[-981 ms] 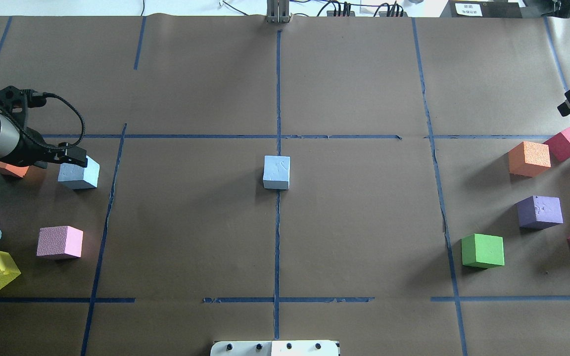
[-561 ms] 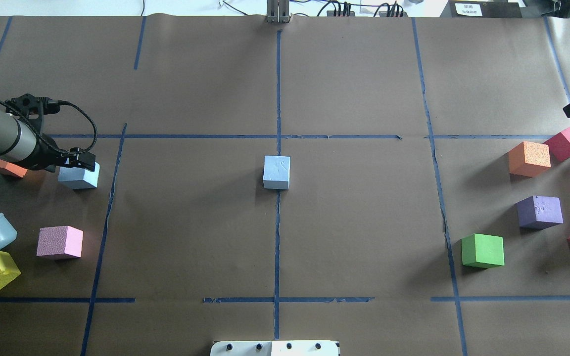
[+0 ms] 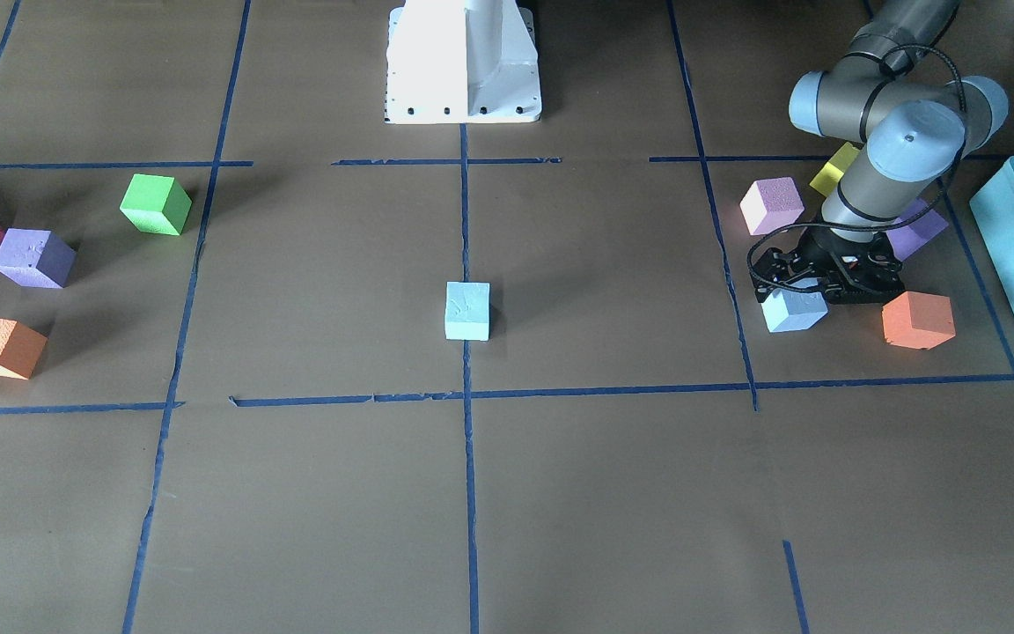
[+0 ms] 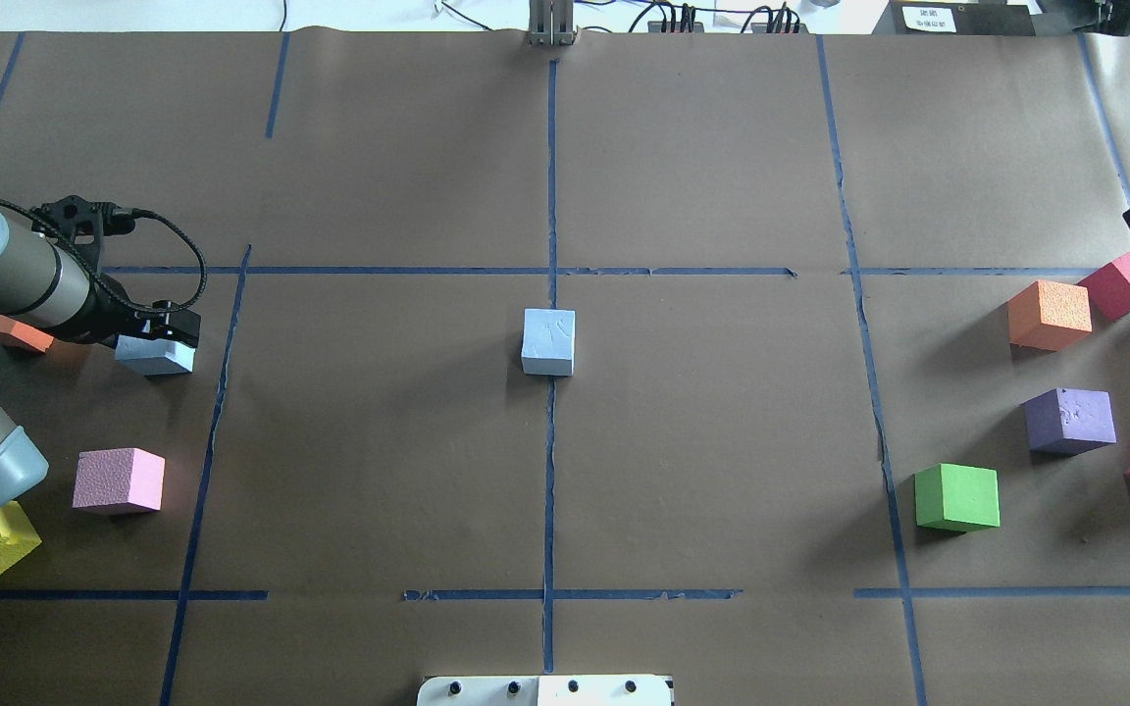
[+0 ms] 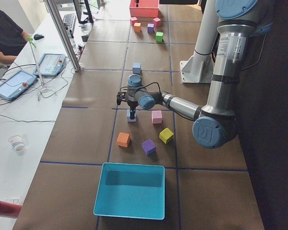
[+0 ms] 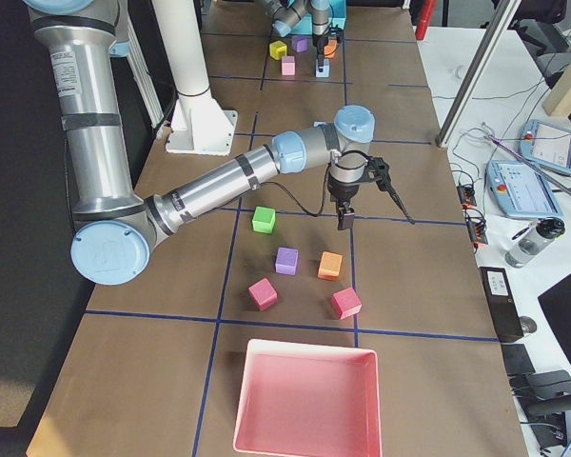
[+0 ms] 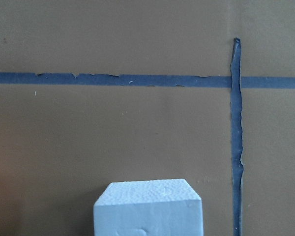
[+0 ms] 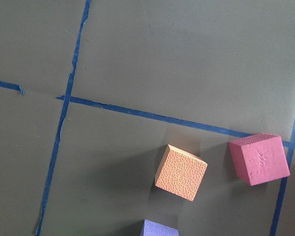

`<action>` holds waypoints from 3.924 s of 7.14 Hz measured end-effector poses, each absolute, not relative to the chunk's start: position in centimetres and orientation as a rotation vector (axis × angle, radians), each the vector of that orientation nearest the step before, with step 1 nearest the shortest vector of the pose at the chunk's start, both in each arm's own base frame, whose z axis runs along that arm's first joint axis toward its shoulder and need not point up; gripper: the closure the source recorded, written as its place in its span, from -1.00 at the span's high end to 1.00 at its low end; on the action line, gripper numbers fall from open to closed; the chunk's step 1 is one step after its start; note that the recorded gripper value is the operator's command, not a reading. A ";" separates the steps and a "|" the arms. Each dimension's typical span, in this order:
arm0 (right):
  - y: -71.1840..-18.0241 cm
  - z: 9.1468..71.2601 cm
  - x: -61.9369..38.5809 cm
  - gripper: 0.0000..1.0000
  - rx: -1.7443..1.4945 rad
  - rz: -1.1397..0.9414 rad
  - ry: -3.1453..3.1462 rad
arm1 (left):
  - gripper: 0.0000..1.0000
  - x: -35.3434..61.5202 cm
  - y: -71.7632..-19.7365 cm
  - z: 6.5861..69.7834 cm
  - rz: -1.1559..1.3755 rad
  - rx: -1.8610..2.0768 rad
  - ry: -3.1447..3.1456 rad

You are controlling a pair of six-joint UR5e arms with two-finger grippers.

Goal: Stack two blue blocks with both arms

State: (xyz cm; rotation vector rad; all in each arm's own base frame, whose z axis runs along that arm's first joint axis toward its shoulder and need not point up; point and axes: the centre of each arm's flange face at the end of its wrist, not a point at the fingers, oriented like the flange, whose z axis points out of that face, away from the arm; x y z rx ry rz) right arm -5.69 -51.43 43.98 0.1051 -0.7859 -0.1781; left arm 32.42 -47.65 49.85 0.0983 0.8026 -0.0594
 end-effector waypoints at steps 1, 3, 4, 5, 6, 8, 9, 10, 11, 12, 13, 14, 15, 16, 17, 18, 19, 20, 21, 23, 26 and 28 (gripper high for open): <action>-51.4 44.0 -5.6 0.99 0.105 -0.175 -0.786 | -0.55 32.4 -47.6 50.0 -0.059 0.096 0.800; -51.4 44.1 -5.5 0.99 0.106 -0.177 -0.785 | -1.00 32.2 -47.4 49.8 -0.059 0.095 0.804; -51.6 44.3 -5.6 0.99 0.102 -0.176 -0.783 | -1.00 31.8 -47.2 48.8 -0.057 0.093 0.816; -51.8 44.7 -5.6 0.99 0.095 -0.173 -0.780 | -1.00 31.4 -46.9 47.1 -0.055 0.081 0.826; -51.9 45.1 -5.6 0.99 0.089 -0.170 -0.776 | -1.00 31.0 -46.5 44.7 -0.057 0.062 0.823; -51.6 47.4 -4.7 0.99 0.050 -0.137 -0.768 | -1.00 31.6 -47.1 35.7 -0.065 0.026 0.794; -51.2 49.2 -3.8 0.99 0.035 -0.114 -0.771 | -1.00 32.9 -47.8 30.9 -0.062 0.022 0.789; -50.3 51.3 -3.0 0.99 0.039 -0.100 -0.782 | -1.00 34.3 -48.2 27.2 -0.051 0.026 0.800; -49.4 53.9 -1.9 0.99 0.050 -0.086 -0.798 | -1.00 36.2 -48.9 24.1 -0.035 0.035 0.817; -48.4 56.5 -0.7 0.99 0.056 -0.066 -0.818 | -1.00 38.4 -50.2 20.8 -0.021 0.046 0.836; -47.5 58.4 0.6 0.99 0.064 -0.042 -0.838 | -1.00 40.9 -51.3 17.6 -0.004 0.051 0.851; -46.9 59.4 1.8 0.99 0.069 -0.020 -0.858 | -1.00 43.9 -51.2 14.9 0.020 0.049 0.860; -46.6 59.8 2.6 0.99 0.073 -0.003 -0.876 | -1.00 47.7 -50.5 12.4 0.038 0.045 0.861; -46.4 59.9 3.1 0.99 0.075 0.007 -0.887 | -0.99 51.0 -49.6 10.5 0.046 0.044 0.851; -46.3 59.9 3.3 0.99 0.077 0.011 -0.891 | -0.98 53.1 -48.8 9.9 0.057 0.041 0.845; -46.3 60.0 3.4 0.99 0.078 0.012 -0.893 | -0.98 54.9 -48.5 10.1 0.063 0.042 0.849; -46.2 60.0 3.4 0.99 0.078 0.013 -0.893 | -0.98 56.7 -48.8 10.6 0.055 0.046 0.863; -46.2 59.9 3.5 0.99 0.079 0.013 -0.893 | -0.97 58.0 -49.2 10.9 0.042 0.045 0.874; -46.3 59.9 3.5 0.99 0.080 0.013 -0.893 | -0.97 58.6 -49.4 11.2 0.034 0.041 0.876; -46.3 59.7 3.5 0.99 0.084 0.012 -0.893 | -0.93 58.8 -49.5 11.6 0.024 0.032 0.867; -46.6 59.3 3.5 0.99 0.094 0.006 -0.894 | -0.67 58.8 -49.6 12.2 0.017 0.027 0.857; -46.7 59.1 3.5 0.99 0.097 0.005 -0.893 | 0.99 58.8 -49.7 12.4 0.015 0.025 0.854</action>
